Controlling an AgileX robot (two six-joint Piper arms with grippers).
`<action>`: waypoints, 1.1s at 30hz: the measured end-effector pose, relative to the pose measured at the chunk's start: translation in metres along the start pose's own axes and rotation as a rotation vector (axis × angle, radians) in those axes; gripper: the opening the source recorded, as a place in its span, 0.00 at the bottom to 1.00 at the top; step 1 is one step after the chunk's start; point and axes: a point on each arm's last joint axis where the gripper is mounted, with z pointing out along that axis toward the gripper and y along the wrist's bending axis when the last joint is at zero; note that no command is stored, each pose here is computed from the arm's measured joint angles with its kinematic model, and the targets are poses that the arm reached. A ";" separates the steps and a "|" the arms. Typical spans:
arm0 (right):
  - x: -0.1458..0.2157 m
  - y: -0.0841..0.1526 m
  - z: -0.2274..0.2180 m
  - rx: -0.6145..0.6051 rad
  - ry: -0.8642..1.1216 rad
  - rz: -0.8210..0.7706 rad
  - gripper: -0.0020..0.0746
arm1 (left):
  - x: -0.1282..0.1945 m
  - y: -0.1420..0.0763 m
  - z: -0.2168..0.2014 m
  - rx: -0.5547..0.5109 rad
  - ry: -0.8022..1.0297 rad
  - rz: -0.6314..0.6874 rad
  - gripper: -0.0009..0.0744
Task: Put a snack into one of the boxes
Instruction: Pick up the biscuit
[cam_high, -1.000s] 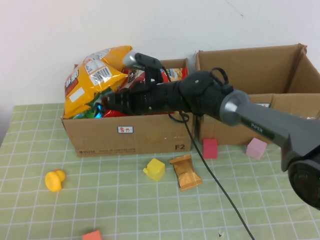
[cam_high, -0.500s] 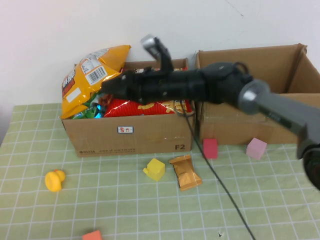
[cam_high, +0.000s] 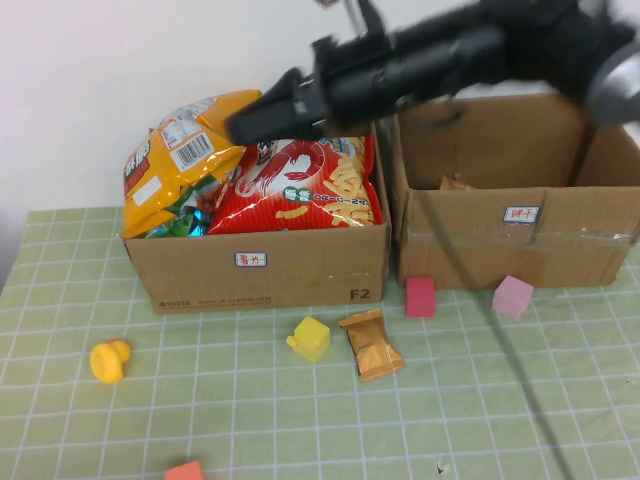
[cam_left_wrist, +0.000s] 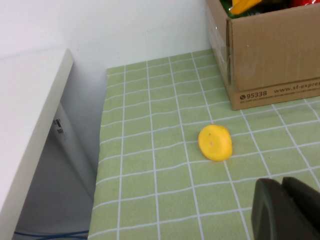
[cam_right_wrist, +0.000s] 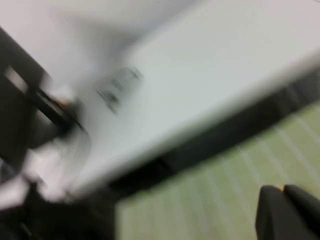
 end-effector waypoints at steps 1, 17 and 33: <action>-0.004 0.010 -0.009 0.053 0.047 -0.049 0.04 | 0.000 0.000 0.000 0.000 0.000 0.000 0.01; -0.045 0.195 -0.156 0.556 0.191 -0.435 0.03 | 0.000 0.000 0.000 0.000 -0.001 0.003 0.01; 0.115 0.263 -0.205 0.749 0.156 -0.328 0.03 | 0.000 0.000 0.000 0.000 -0.001 0.003 0.01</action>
